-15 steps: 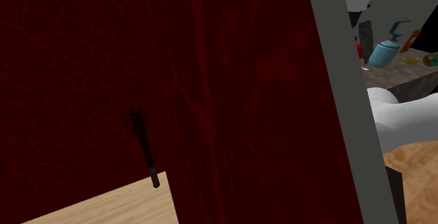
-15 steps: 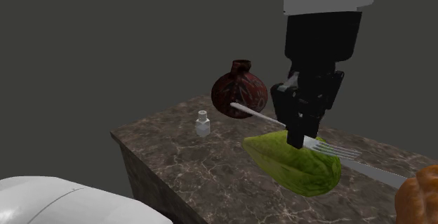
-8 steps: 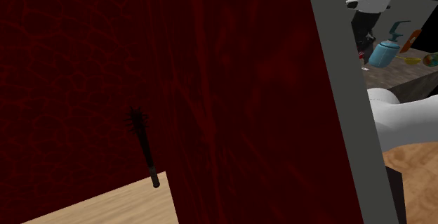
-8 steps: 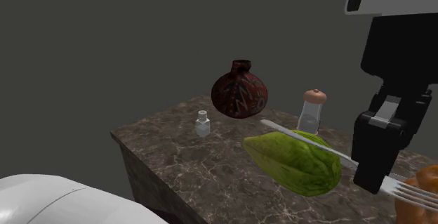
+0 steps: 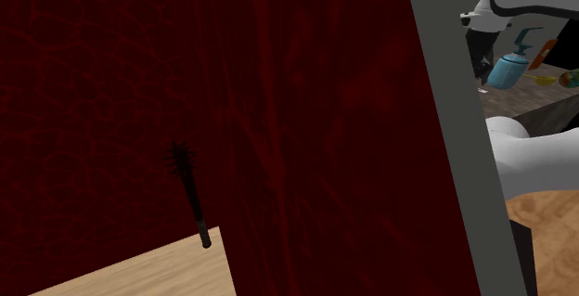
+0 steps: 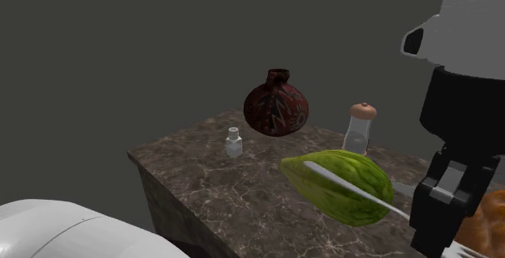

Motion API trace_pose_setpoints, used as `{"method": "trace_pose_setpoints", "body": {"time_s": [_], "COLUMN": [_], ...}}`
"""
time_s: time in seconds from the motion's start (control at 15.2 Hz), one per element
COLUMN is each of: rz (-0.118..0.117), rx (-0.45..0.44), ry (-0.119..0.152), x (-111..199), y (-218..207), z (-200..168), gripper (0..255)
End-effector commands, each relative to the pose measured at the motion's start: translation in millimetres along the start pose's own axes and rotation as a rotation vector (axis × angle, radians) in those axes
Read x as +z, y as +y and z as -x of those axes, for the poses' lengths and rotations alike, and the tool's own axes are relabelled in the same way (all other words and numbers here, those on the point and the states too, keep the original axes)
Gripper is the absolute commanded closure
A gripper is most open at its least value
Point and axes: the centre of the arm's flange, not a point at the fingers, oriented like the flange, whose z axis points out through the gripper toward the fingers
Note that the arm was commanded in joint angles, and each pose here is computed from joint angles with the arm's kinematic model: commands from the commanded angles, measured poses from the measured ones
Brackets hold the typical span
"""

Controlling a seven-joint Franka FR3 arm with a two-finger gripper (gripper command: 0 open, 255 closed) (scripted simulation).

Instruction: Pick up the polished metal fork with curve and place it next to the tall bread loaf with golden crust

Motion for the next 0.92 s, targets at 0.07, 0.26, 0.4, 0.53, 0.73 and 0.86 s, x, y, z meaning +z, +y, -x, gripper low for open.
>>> {"method": "trace_pose_setpoints", "body": {"time_s": [0.07,0.26,0.4,0.53,0.73,0.86], "rz": [0.0,0.0,0.0,0.0,0.0,0.0], "rx": [0.0,0.0,0.0,0.0,0.0,0.0], "ry": [0.0,0.0,0.0,0.0,0.0,0.0], "x": [16,32,42,53,69,79], "y": [0,0,0,0,0,-1], "z": [-1,-2,-2,-3,-3,-4], "gripper": [255,255,255,255,255,255]}}
